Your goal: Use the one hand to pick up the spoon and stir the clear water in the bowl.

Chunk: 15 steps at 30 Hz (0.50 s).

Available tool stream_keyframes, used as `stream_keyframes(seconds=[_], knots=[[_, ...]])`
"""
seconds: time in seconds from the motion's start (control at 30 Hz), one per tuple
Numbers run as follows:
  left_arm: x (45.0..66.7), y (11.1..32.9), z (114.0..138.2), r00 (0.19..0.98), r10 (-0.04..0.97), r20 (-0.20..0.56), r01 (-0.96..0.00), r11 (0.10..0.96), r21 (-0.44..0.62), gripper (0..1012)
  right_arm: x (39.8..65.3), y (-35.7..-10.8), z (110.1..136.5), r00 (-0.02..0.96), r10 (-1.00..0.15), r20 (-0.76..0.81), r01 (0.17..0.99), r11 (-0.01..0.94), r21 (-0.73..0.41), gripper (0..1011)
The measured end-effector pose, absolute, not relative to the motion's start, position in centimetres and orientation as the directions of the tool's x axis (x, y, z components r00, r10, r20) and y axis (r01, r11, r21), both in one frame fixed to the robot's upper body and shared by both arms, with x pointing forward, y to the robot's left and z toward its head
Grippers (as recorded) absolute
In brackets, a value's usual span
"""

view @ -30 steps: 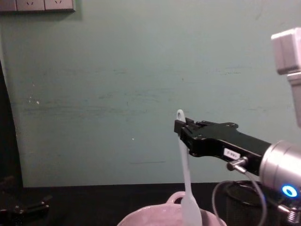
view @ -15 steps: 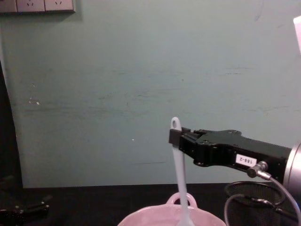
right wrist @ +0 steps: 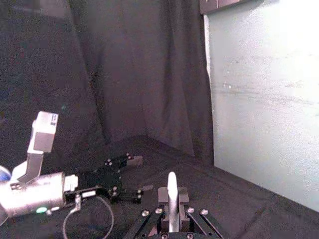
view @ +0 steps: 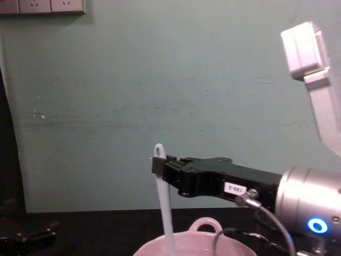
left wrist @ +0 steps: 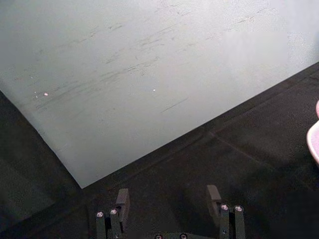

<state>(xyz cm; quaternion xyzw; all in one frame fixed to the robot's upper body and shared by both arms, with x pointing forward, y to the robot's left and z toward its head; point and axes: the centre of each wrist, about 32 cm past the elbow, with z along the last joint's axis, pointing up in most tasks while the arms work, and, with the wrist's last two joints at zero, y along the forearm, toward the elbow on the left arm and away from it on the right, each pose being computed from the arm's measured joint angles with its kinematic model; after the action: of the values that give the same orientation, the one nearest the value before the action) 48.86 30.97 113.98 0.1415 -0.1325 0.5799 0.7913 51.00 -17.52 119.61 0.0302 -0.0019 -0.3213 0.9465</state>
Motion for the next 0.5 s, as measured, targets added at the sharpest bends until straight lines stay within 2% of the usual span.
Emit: stream_keyframes(seconds=[0.2,0.5], knots=[[48.9,31.0,114.0,0.292,0.88,0.374,-0.955,0.287,0.07,1011,52.5,-16.2,118.5,0.771,-0.636,-0.012,0.634,0.766,0.108,114],[48.9,31.0,114.0,0.292,0.88,0.374,-0.955,0.287,0.07,1011,54.0,-15.8,117.1,0.695,-0.719,0.016,0.708,0.688,0.161,114]])
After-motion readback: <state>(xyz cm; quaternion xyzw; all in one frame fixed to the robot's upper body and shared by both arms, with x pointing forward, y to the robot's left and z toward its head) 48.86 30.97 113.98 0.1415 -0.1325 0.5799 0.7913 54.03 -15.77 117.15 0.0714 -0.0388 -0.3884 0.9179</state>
